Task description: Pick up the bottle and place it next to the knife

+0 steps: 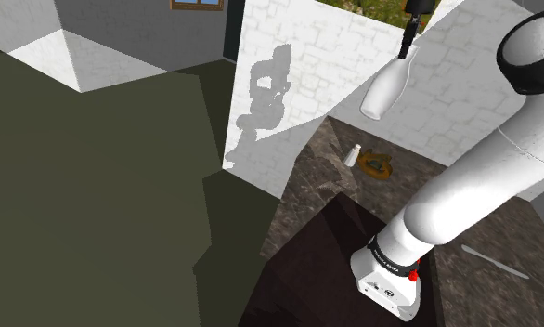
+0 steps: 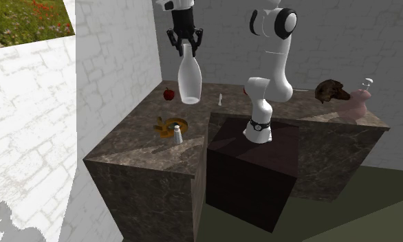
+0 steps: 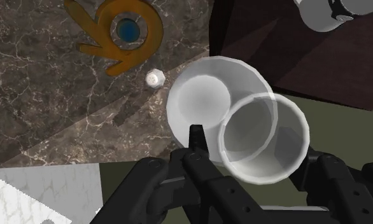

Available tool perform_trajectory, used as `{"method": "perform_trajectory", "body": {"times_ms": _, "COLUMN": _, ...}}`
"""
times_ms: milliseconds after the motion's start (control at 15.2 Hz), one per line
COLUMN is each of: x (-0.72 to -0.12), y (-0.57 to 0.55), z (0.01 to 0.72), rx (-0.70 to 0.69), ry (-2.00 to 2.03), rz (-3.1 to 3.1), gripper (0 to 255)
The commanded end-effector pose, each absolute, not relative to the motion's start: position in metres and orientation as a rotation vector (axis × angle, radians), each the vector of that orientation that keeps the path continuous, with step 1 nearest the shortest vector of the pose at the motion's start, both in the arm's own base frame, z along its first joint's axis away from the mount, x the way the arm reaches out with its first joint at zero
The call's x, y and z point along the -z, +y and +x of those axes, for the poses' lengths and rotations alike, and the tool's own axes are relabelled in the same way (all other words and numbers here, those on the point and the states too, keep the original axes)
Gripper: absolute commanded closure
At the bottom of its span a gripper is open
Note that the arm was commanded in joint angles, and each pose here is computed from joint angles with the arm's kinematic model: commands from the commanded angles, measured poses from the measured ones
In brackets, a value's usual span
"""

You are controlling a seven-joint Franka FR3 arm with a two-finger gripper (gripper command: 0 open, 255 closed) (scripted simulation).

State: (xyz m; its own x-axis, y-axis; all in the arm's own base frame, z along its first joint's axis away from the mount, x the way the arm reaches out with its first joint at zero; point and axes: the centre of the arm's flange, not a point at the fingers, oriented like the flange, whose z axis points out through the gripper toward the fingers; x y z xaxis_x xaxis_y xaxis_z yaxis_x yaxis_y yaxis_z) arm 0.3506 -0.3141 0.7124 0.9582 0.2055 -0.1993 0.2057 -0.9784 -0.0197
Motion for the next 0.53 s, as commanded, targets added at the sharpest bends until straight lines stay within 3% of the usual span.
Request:
{"method": "perform_trajectory", "body": {"times_ms": 0, "x": -0.704, "y": -0.319, "z": 0.326, "rx": 0.317, "ry": 0.33, "rz": 3.106, "gripper": 255}}
{"method": "perform_trajectory", "body": {"times_ms": 462, "x": -0.681, "y": -0.337, "z": 0.238, "rx": 0.317, "ry": 0.33, "rz": 3.106, "gripper": 255}}
